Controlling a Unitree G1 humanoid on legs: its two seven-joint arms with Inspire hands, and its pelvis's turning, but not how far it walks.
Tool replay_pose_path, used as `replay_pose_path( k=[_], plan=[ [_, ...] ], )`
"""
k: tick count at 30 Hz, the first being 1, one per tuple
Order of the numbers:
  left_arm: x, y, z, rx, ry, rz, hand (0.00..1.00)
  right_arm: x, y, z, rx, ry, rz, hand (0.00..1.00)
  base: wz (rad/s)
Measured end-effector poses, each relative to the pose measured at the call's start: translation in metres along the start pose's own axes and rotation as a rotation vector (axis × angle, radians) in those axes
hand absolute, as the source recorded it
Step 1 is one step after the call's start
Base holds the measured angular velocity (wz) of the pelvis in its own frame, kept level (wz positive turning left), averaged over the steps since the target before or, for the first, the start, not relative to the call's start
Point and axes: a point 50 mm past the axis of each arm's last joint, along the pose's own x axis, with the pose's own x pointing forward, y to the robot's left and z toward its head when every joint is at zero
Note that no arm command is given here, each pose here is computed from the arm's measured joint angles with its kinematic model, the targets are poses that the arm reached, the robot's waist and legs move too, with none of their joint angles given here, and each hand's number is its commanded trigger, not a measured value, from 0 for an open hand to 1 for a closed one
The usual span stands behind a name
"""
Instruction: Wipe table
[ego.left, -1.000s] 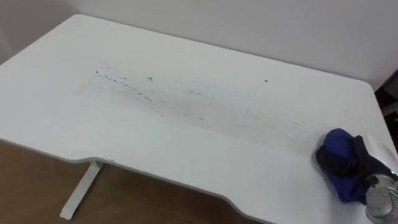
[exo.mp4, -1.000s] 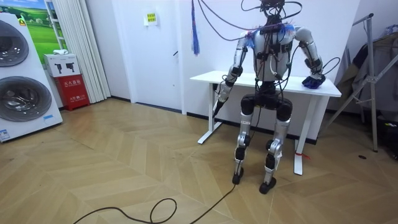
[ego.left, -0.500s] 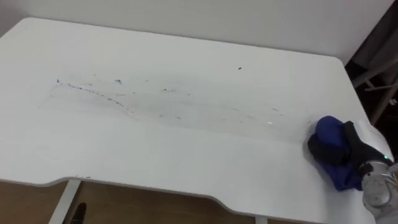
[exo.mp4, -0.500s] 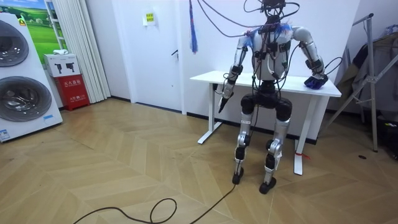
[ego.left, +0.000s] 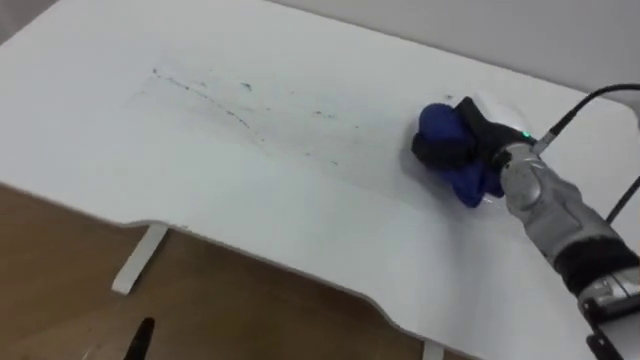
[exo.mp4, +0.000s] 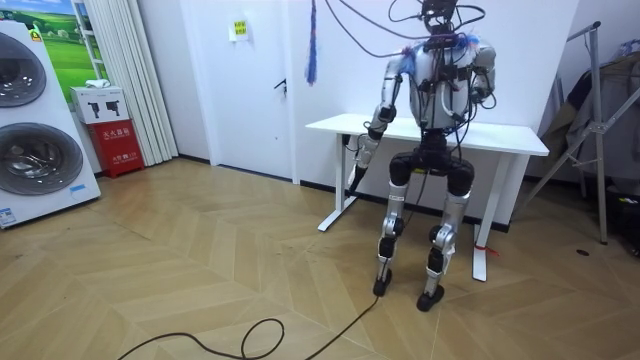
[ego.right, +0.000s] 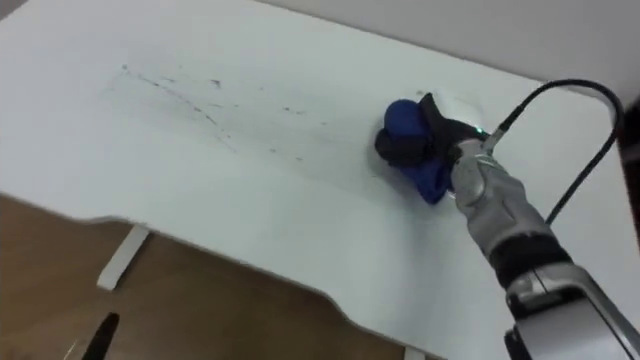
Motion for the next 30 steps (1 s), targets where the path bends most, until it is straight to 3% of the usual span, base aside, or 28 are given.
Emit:
replay_pose_path(
  k=[8,19,30],
  plan=[
    [-0.003,0.0,-0.02,0.014,0.082,-0.015,0.0,-0.012,0.018,-0.009,0.157,0.007,0.029,0.0,0.16],
    [-0.005,-0.003,0.007,-0.045,-0.072,0.027,0.0,-0.072,0.057,-0.041,0.385,-0.028,0.013,0.0,-0.12],
    [-0.007,-0.008,-0.004,-0.068,-0.046,0.03,0.0,-0.093,0.068,-0.07,0.444,0.071,0.037,0.0,-0.21]
  ],
)
